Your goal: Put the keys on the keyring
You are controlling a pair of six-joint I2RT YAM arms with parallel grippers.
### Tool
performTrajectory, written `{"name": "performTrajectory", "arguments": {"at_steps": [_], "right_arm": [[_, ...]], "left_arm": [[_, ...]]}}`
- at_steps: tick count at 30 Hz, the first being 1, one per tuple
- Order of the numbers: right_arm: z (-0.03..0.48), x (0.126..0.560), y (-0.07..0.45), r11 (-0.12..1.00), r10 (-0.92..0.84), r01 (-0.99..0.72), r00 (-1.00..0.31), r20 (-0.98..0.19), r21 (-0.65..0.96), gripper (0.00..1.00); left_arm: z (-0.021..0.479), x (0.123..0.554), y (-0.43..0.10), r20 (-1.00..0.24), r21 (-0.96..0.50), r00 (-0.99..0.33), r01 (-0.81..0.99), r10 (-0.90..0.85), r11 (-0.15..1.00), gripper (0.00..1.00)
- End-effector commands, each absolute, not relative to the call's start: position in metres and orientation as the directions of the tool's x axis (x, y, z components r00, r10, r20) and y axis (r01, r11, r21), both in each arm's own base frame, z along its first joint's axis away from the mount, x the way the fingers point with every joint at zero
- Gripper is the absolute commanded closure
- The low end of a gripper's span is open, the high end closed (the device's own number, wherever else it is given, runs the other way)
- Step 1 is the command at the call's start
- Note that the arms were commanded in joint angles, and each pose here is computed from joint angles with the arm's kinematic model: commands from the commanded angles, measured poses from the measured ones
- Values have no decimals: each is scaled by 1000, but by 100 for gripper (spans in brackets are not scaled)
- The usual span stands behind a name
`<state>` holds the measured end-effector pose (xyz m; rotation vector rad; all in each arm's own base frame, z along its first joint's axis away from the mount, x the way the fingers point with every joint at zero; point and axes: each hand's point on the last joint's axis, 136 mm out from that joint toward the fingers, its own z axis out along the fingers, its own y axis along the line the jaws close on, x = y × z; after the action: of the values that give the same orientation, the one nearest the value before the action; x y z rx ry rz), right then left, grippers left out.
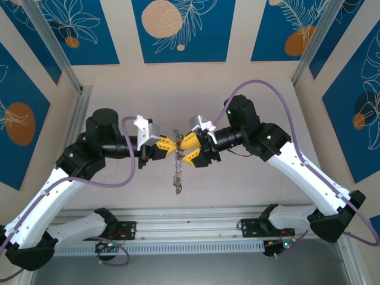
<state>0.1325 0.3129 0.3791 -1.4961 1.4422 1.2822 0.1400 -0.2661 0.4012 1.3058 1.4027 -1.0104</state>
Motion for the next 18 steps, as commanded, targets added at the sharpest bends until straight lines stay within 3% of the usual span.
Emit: {"name": "performTrajectory", "arguments": {"at_steps": [1,6,11,18], "right_arm": [[381,133,317,-173,-290,-968,-124,-949,179,54],[378,137,320,-170,-295,-968,-129,-947,185,63],[373,138,320,-163,-305,-969,-128,-944,184,82],[362,135,318,-172,-320,-963,-143,-937,206,92]], "left_arm": [[423,127,-266,-986,76,68,996,149,46,100],[423,127,-266,-987,80,73,996,145,48,100],[424,127,-266,-988,81,73,995,135,55,100],[432,127,-265,-991,99,92,993,99,62,100]]}}
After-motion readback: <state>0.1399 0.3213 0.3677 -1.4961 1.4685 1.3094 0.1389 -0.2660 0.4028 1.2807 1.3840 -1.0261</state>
